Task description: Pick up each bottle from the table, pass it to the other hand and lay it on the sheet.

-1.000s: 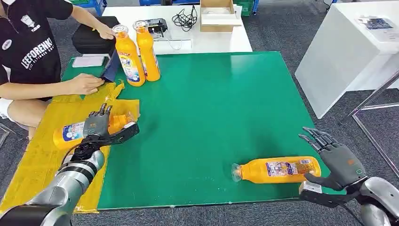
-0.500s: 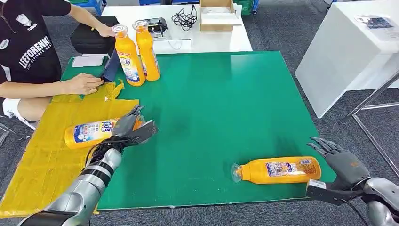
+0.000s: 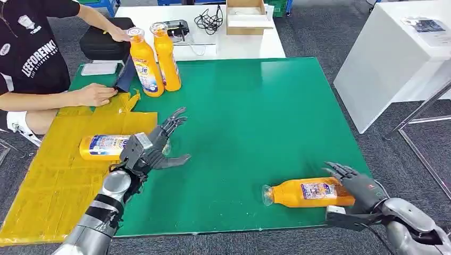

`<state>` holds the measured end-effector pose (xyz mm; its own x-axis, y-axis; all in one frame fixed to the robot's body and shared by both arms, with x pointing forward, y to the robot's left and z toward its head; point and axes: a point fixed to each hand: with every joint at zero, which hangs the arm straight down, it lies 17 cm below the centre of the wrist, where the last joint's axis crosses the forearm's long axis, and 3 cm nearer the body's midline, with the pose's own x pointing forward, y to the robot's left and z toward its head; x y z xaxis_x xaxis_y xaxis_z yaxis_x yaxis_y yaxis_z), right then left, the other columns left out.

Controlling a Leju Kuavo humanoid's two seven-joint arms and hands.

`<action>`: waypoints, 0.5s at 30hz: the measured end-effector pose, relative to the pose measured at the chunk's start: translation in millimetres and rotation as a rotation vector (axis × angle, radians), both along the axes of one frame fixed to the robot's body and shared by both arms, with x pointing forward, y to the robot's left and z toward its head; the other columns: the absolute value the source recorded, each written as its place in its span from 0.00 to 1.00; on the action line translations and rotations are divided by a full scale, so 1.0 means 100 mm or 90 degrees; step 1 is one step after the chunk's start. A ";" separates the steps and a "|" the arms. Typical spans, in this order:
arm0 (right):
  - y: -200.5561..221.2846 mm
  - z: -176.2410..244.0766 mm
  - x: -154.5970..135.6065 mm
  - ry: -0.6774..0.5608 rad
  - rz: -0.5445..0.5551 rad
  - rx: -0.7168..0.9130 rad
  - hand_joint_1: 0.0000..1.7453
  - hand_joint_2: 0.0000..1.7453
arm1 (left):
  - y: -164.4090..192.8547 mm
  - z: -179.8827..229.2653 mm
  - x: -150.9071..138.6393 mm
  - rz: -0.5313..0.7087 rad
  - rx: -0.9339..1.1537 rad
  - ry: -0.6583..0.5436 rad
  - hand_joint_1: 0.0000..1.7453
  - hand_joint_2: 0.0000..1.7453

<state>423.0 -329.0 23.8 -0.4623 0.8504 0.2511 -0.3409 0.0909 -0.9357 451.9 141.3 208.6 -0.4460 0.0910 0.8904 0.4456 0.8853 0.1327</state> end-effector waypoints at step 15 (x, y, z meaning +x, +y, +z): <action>0.52 -0.45 0.31 0.069 -0.004 -0.031 0.00 1.00 | -0.46 0.52 -0.77 -0.160 -0.084 -0.087 0.00 1.00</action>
<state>453.9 -276.9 -21.3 -0.4295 0.8658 0.2568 -0.4394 0.0481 -0.8970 375.3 95.6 260.9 -0.5100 0.3242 0.7967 0.6386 0.7632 0.0982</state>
